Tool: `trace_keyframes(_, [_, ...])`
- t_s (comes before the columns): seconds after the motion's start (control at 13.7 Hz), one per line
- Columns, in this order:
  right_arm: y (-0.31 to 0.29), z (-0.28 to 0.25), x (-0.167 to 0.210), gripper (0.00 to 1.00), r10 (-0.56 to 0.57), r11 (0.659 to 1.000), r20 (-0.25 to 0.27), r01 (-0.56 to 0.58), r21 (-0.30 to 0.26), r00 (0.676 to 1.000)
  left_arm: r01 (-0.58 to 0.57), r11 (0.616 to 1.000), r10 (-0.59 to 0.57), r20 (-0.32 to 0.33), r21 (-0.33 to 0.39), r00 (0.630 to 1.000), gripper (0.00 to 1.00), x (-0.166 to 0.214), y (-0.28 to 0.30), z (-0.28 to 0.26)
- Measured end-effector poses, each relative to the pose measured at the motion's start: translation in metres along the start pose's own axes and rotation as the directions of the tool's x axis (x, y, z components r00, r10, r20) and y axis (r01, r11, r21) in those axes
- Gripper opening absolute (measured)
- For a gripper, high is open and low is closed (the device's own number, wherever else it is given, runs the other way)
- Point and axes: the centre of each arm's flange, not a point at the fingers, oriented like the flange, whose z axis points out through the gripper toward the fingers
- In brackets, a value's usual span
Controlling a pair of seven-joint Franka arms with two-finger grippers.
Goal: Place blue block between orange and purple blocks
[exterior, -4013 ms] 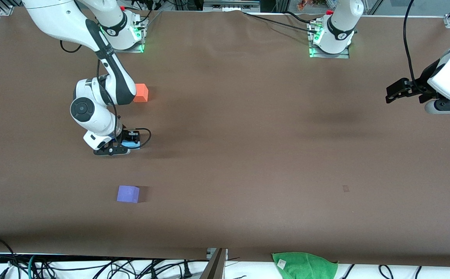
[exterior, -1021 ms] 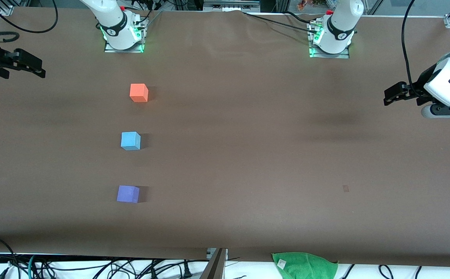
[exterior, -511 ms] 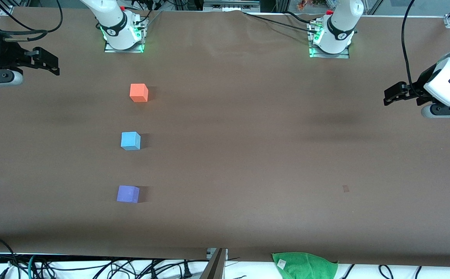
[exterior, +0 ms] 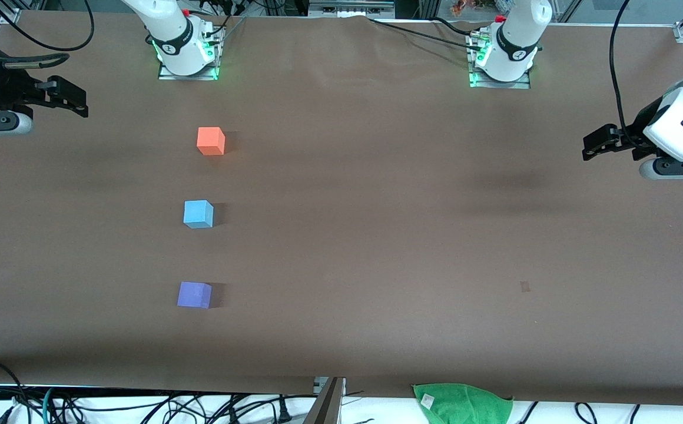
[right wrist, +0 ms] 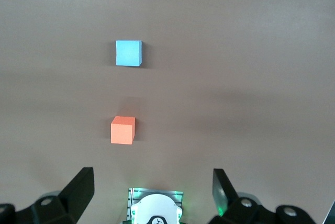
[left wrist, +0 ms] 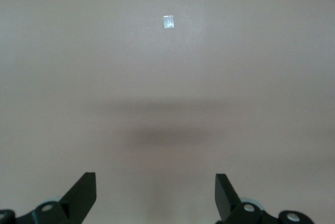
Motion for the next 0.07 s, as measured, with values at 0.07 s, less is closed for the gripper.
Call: trace_keyframes(0.07, [0.0000, 0.0008, 0.0006, 1.00, 0.000, 1.000, 0.002, 0.000, 0.000, 1.000, 0.000, 1.000, 0.000, 0.000, 0.000, 1.000, 1.00, 0.0000, 0.0000, 0.0000])
